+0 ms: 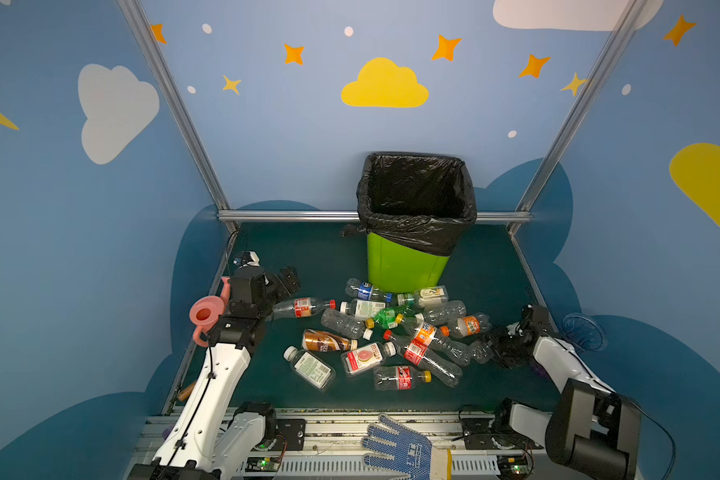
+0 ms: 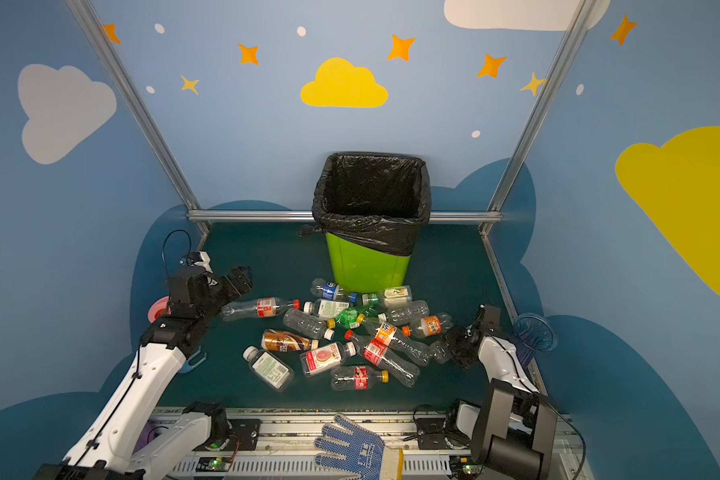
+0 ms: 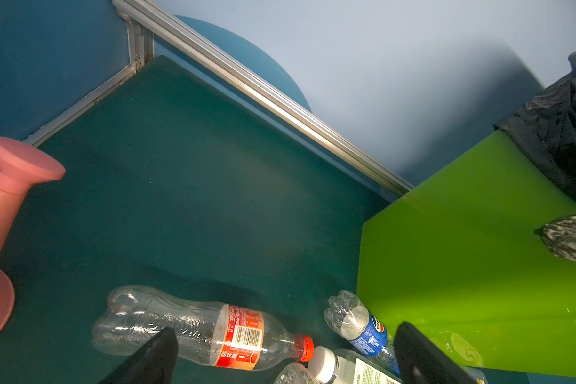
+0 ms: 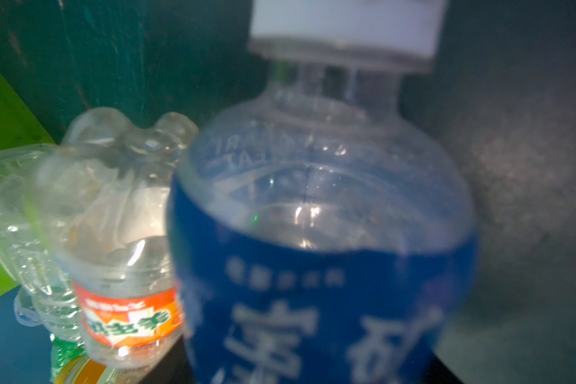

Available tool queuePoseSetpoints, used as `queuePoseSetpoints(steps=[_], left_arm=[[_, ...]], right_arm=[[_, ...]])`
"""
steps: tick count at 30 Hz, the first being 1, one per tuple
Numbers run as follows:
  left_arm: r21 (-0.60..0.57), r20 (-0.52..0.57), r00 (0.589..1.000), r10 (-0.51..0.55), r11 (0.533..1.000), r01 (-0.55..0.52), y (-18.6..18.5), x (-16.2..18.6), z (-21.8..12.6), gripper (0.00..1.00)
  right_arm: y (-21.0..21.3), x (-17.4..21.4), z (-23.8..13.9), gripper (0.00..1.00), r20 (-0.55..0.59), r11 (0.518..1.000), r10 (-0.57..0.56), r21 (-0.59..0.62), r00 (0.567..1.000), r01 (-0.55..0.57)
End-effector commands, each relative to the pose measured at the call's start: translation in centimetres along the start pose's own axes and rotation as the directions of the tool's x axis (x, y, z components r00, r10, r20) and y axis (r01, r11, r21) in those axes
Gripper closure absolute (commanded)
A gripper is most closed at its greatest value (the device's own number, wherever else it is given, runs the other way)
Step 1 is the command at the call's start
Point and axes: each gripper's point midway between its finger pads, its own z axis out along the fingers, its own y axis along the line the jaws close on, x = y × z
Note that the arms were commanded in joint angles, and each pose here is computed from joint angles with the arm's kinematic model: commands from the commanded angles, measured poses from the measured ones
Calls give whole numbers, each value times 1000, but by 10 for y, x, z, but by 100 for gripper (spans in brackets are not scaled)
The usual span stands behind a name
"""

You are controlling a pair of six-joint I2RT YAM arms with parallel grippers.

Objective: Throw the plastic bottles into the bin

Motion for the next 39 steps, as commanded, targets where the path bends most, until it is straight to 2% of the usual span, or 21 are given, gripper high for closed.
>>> queuePoseSetpoints(steps=[1, 6, 15, 19, 22, 25, 28, 33, 35, 36, 37, 38, 39], left_arm=[[-15, -13, 1000, -13, 1000, 13, 6, 6, 2, 0], [-24, -11, 1000, -18, 1000, 17, 11, 10, 0, 0], [-34, -19, 999, -32, 999, 31, 16, 15, 1, 0], [-54, -22, 998, -50, 997, 49, 21, 19, 3, 0], [-72, -30, 998, -59, 996, 57, 27, 23, 6, 0], [-92, -32, 996, -78, 993, 74, 33, 28, 8, 0], [-106, -37, 994, -100, 990, 96, 38, 33, 11, 0], [-152, -31, 991, -133, 980, 127, 53, 37, 12, 0], [-168, -27, 988, -150, 975, 144, 59, 39, 13, 0], [-174, -28, 987, -158, 973, 151, 62, 40, 13, 0], [-179, -26, 986, -166, 971, 159, 64, 41, 13, 0], [-178, -24, 984, -175, 970, 168, 65, 40, 13, 0], [-180, -24, 983, -183, 968, 175, 66, 41, 13, 0]], right_arm=[[1, -4, -2, 41, 19, 1000, -10, 9, 1000, 9], [12, -11, -16, 55, 57, 1000, -25, -11, 998, 26], [37, -25, -63, 54, 176, 996, -50, -62, 983, 62], [65, -46, -104, 53, 285, 987, -96, -95, 954, 128], [96, -66, -152, 52, 393, 970, -160, -110, 906, 219], [134, -85, -215, 52, 534, 937, -197, -143, 822, 317], [172, -100, -291, 51, 680, 894, -210, -157, 703, 419], [215, -102, -431, 48, 894, 830, -137, -131, 426, 542], [228, -94, -472, 47, 936, 796, -90, -138, 341, 589], [236, -90, -488, 46, 948, 775, -66, -148, 312, 614], [242, -88, -498, 46, 952, 758, -45, -165, 302, 631], [250, -86, -506, 47, 953, 731, -16, -195, 303, 653], [262, -86, -507, 47, 944, 693, 6, -242, 331, 679]])
